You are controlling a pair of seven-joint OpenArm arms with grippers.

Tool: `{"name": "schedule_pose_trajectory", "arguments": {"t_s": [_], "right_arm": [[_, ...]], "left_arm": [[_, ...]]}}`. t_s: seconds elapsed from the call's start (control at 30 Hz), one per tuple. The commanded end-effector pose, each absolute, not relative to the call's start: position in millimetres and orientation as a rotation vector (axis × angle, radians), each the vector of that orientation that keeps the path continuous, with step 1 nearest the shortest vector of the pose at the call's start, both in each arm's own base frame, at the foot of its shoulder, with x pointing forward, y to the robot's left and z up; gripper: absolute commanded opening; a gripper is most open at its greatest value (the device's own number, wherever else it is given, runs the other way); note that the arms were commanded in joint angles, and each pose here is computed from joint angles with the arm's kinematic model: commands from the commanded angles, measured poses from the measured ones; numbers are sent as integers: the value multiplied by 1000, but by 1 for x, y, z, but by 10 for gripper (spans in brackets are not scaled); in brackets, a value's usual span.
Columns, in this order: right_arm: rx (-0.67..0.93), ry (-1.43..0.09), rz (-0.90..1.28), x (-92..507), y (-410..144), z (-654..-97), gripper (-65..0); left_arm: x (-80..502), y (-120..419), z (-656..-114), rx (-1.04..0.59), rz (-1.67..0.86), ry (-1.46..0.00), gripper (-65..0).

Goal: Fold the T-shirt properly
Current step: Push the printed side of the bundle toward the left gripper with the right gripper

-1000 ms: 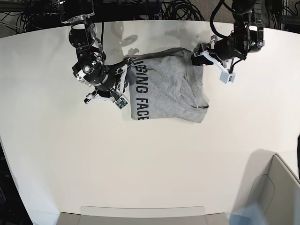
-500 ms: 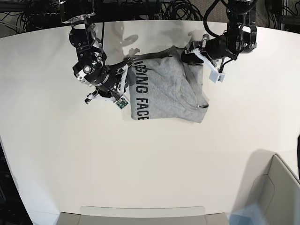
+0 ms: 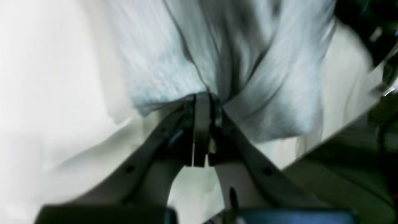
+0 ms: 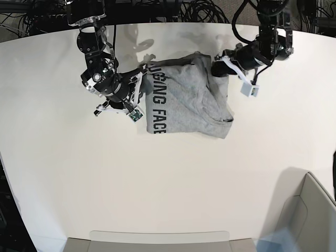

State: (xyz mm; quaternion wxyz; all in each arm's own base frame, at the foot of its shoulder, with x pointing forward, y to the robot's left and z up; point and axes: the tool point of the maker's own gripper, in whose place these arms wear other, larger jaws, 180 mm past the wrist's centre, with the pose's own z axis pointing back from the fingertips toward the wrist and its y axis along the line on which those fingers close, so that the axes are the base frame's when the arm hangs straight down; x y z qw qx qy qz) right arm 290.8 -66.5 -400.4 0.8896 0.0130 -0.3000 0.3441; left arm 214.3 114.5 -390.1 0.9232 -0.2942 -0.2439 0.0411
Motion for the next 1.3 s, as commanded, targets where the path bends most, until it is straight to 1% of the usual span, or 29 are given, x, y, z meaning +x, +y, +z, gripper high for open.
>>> {"name": "schedule_pose_trajectory", "arguments": {"t_s": [0.0, 0.3, 0.43, 0.57, 0.67, 0.73, 0.77, 0.83, 0.97, 1.03, 1.1, 1.17, 1.27], "right_arm": [[28, -676, 709, 301, -64, -387, -555], [35, -675, 706, 301, -62, -388, -555], [39, -675, 708, 300, -60, -388, -555], [46, -682, 711, 300, -57, -386, -555], [46, -686, 711, 301, -57, -385, -555], [46, -700, 713, 304, -55, -381, -555], [51, -713, 711, 305, -52, -377, -555], [70, -752, 703, 308, -42, -365, -555], [97, -817, 721, 316, -21, -345, -555], [109, -824, 759, 316, -9, -343, -555], [124, -815, 797, 316, 4, -346, -555], [145, -815, 827, 319, 16, -350, -555], [188, -812, 839, 323, 33, -361, -555]], "left_arm": [[217, 124, -381, -590, 86, -531, -650], [222, 173, -373, -510, 194, -582, -650], [218, 176, -382, -505, 209, -553, -650], [208, 179, -397, -506, 237, -488, -649], [205, 181, -400, -503, 242, -476, -548], [204, 185, -399, -495, 251, -480, -509], [204, 192, -398, -484, 267, -487, -504], [205, 208, -394, -458, 308, -510, -509], [205, 234, -387, -420, 369, -553, -551], [203, 235, -388, -420, 367, -543, -594], [192, 230, -393, -428, 354, -486, -650], [185, 225, -395, -436, 339, -447, -650], [185, 217, -391, -443, 301, -438, -650]]}}
